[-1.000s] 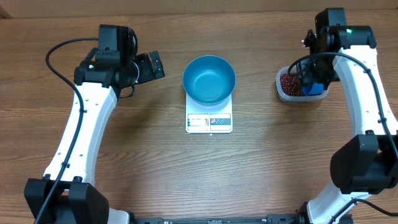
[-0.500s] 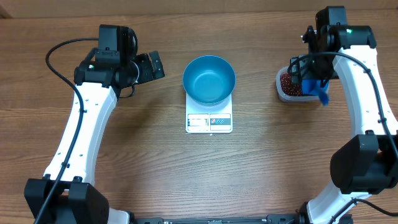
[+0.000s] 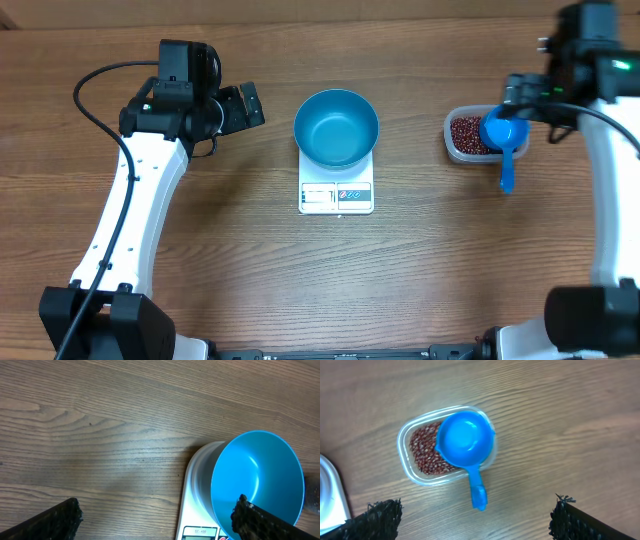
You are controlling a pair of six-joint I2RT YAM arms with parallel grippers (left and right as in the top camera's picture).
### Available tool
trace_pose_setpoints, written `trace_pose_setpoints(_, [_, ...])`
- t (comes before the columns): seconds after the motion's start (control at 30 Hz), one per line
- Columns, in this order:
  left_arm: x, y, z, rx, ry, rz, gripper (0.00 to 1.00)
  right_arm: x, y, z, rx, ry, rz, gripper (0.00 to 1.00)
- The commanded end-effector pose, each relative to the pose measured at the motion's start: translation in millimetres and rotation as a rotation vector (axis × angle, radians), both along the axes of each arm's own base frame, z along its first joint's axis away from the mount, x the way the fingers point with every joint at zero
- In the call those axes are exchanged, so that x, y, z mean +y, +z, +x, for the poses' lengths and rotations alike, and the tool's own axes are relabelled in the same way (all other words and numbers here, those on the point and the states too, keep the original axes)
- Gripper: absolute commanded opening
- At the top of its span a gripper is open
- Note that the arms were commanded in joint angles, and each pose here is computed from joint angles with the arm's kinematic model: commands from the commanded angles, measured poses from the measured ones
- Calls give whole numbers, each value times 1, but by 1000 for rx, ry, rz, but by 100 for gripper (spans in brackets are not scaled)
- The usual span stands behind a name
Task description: Scoop item into bowl and weigh 150g on scale
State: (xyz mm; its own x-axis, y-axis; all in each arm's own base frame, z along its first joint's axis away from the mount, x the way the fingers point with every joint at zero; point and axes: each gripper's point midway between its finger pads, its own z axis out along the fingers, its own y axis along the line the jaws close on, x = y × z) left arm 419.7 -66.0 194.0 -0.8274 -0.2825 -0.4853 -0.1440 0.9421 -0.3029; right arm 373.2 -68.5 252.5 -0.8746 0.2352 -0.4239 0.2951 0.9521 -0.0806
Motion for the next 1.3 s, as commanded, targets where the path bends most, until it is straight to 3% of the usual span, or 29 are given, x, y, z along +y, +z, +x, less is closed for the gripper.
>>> trace_pose_setpoints(0.0, [3, 12, 3, -37, -13, 20, 100, -8, 1, -2, -31, -64, 108, 97])
trace_pose_setpoints(0.23, [3, 12, 3, -37, -13, 20, 99, -28, -58, -20, 47, -152, 297, 97])
trace_pose_setpoints(0.47, [3, 12, 3, -37, -13, 20, 100, -17, -123, -30, 28, -146, 602, 96])
trace_pose_setpoints(0.63, [3, 12, 3, -37, -13, 20, 100, 4, -156, -41, -31, -111, 822, 92])
trace_pose_setpoints(0.87, [3, 12, 3, -37, -13, 20, 100, -2, -179, -47, -193, -65, 920, 84])
trace_pose_setpoints(1.03, [3, 12, 3, -37, -13, 20, 100, -2, -187, -48, -256, -44, 935, 55])
trace_pose_setpoints(1.1, [3, 12, 3, -37, -13, 20, 100, 9, -186, -48, -290, -1, 974, 50])
trace_pose_setpoints(1.27, [3, 12, 3, -37, -13, 20, 100, 18, -190, -47, -370, 64, 991, 51])
